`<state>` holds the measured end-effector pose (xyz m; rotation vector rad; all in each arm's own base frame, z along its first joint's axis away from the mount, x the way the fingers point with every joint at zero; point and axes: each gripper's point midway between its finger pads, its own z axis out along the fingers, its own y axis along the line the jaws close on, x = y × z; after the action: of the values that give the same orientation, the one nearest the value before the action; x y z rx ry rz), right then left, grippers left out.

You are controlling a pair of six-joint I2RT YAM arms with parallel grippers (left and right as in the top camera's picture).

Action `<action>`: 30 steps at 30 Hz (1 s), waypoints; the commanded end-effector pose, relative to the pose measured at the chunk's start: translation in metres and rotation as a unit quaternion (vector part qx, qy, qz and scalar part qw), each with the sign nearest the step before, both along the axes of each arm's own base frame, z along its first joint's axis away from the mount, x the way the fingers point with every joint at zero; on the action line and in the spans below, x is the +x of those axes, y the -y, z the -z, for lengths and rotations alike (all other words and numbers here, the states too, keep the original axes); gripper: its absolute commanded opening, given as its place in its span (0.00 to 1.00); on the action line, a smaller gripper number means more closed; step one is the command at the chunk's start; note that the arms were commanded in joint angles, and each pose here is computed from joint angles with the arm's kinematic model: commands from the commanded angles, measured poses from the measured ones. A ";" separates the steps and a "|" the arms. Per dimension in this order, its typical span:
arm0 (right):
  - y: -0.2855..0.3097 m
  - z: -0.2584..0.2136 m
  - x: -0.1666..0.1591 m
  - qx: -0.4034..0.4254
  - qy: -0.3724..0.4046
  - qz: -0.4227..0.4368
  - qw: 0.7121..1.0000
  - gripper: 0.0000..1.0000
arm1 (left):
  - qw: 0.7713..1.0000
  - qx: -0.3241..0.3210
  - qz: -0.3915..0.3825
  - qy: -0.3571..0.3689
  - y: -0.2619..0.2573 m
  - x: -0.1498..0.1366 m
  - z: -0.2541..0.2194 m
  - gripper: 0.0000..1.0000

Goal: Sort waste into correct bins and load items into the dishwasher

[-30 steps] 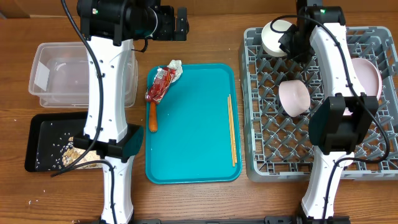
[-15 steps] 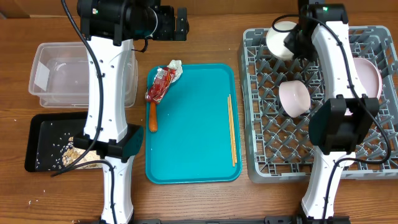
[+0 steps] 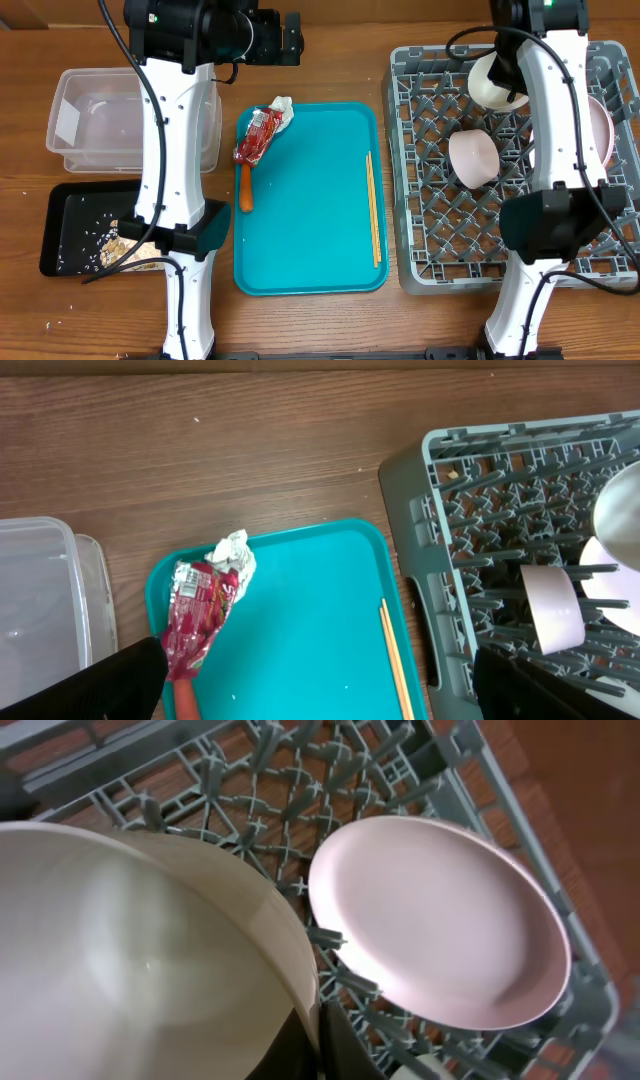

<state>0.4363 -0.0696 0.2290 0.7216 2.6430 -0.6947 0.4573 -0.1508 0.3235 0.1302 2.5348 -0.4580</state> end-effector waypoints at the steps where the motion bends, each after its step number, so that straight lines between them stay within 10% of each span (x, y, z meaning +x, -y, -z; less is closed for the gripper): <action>1: -0.013 -0.016 0.001 -0.020 -0.018 -0.081 0.996 0.04 | 1.000 -0.002 0.003 -0.003 0.002 0.000 0.002 1.00; 20: -0.056 -0.137 -0.044 -0.127 0.083 -0.182 0.971 0.04 | 1.000 -0.002 0.003 -0.003 0.002 0.000 0.002 1.00; 30: -0.034 -0.134 -0.004 -0.255 0.102 -0.107 0.955 0.04 | 1.000 -0.002 0.003 -0.003 0.002 0.000 0.002 1.00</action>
<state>0.4244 -0.0329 0.3781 0.3358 2.1848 -0.9695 0.4572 -0.1507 0.3234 0.1301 2.5352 -0.4580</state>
